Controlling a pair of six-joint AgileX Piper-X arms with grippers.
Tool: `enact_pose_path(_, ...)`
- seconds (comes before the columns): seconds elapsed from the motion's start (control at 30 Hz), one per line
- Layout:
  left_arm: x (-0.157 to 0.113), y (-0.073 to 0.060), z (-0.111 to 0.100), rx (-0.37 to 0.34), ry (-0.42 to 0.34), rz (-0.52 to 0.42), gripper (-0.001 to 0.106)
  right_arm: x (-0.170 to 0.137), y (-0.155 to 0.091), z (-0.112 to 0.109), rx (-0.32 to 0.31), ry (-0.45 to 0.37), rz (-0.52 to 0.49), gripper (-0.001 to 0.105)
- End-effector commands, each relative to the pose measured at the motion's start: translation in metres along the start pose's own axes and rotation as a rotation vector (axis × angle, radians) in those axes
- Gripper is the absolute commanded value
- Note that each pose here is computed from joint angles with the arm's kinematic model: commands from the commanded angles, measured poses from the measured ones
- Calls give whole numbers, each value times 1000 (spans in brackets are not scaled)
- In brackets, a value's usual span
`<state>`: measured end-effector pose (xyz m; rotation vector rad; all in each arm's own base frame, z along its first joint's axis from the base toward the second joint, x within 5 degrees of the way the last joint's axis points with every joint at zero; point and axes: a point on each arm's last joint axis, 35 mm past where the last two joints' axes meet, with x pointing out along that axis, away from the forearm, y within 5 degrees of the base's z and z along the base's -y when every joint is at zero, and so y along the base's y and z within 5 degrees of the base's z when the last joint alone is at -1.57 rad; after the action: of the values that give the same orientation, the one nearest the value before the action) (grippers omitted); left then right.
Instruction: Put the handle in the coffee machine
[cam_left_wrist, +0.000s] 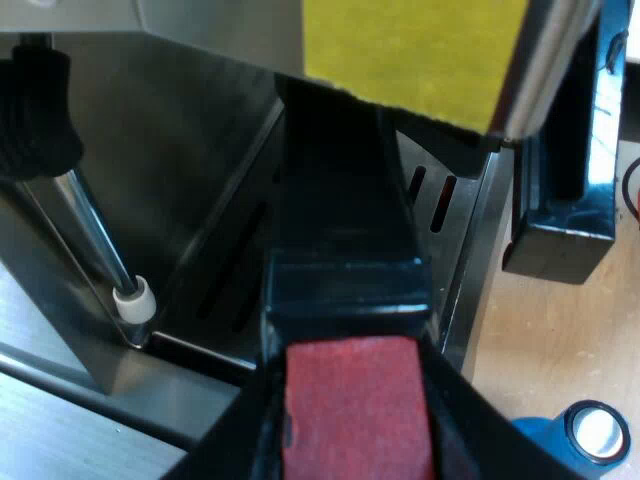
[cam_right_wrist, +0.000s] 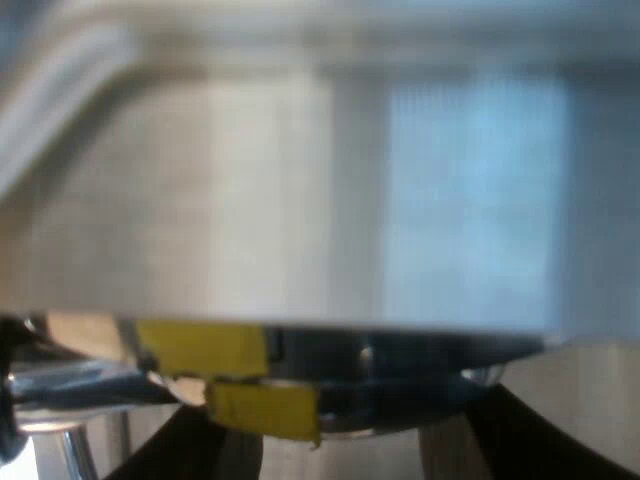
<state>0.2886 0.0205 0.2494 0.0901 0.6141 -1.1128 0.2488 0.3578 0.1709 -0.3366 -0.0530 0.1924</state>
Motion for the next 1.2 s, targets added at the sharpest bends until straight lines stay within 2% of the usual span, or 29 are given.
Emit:
enact_pose_path(0.03, -5, -8, 17, 61, -149, -80, 27, -1, -1, 14, 32, -57, 12, 39)
enact_pose_path(0.37, -5, -9, 16, 43, -146, -85, 54, 0, -2, 14, 31, -58, 13, 39)
enact_pose_path(0.9, -5, -10, 15, 6, -127, -83, 55, 0, -2, 14, 31, -58, 13, 39)
enact_pose_path(1.03, -5, -9, 12, -1, -68, -44, 64, 1, -3, 13, 31, -57, 9, 39)
enact_pose_path(1.2, -5, -9, 12, -1, -67, -44, 65, 3, -5, 13, 31, -55, 3, 39)
